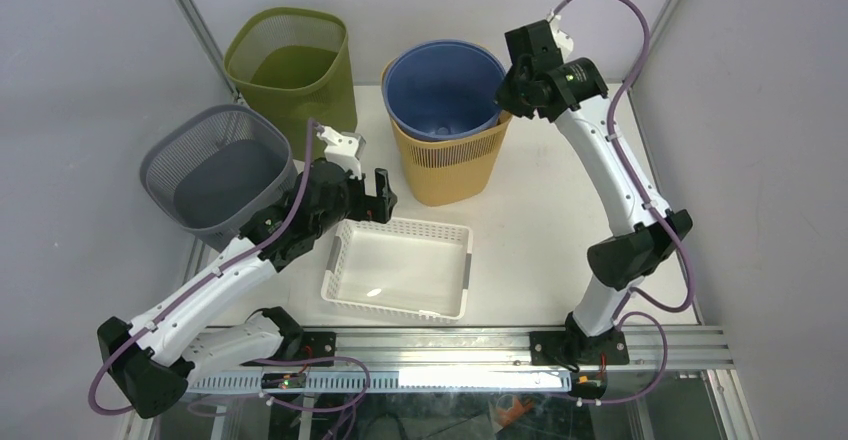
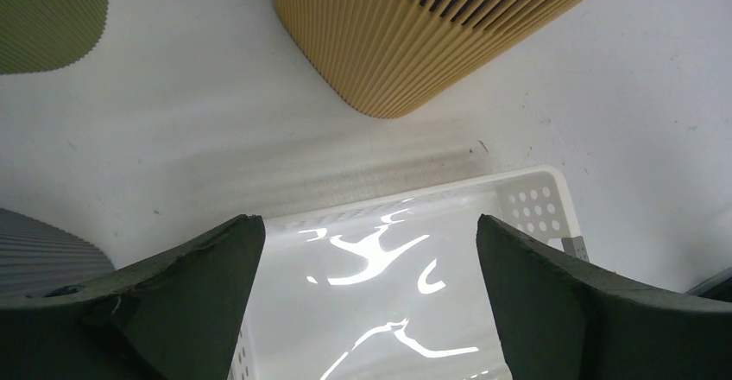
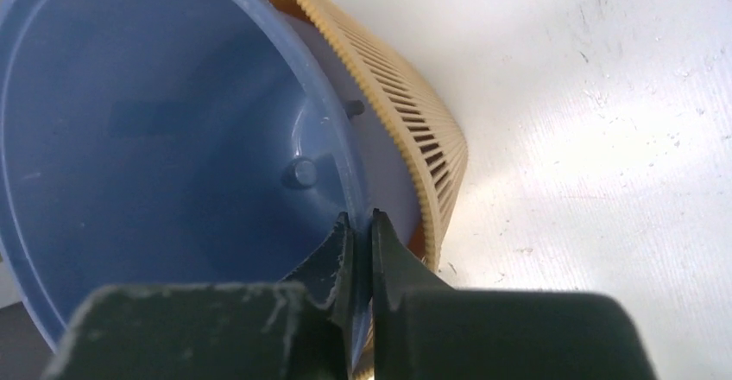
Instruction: Turn the large container upside down
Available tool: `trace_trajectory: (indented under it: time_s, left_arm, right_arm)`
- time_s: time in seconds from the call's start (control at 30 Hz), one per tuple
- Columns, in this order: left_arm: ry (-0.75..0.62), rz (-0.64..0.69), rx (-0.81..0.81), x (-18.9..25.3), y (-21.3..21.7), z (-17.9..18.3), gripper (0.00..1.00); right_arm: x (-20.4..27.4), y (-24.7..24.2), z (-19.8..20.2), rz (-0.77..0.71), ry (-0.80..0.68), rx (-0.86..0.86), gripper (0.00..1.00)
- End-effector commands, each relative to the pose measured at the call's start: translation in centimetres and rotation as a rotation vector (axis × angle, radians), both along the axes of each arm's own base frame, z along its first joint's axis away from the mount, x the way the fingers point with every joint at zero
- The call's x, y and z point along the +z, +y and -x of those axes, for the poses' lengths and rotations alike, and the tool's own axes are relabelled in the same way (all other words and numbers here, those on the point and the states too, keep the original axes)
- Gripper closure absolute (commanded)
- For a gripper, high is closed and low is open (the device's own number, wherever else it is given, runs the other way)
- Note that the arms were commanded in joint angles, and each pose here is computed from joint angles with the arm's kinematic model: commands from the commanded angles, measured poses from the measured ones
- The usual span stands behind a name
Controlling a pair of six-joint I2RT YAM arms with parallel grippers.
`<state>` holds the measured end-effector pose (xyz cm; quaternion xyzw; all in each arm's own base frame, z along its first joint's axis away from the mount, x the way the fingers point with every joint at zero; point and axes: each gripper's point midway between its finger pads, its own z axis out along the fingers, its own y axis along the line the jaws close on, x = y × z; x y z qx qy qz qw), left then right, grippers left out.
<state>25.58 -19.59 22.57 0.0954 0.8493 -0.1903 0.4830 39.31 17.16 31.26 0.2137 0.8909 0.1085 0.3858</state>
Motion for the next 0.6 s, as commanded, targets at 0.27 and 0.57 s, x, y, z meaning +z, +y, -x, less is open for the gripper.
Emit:
trace_trajectory:
  time_s: [0.27,0.57]
  left_arm:
    - [-0.017,0.014,0.013,0.7,0.3,-0.2,0.01]
    - [-0.017,0.001,0.053,-0.1,0.8,-0.7,0.01]
  right_arm:
    - [8.8,1.3,-1.1,-0.097,-0.212,0.052,1.0]
    - [17.3,1.7,-0.1,-0.236,-0.429,0.105,1.0]
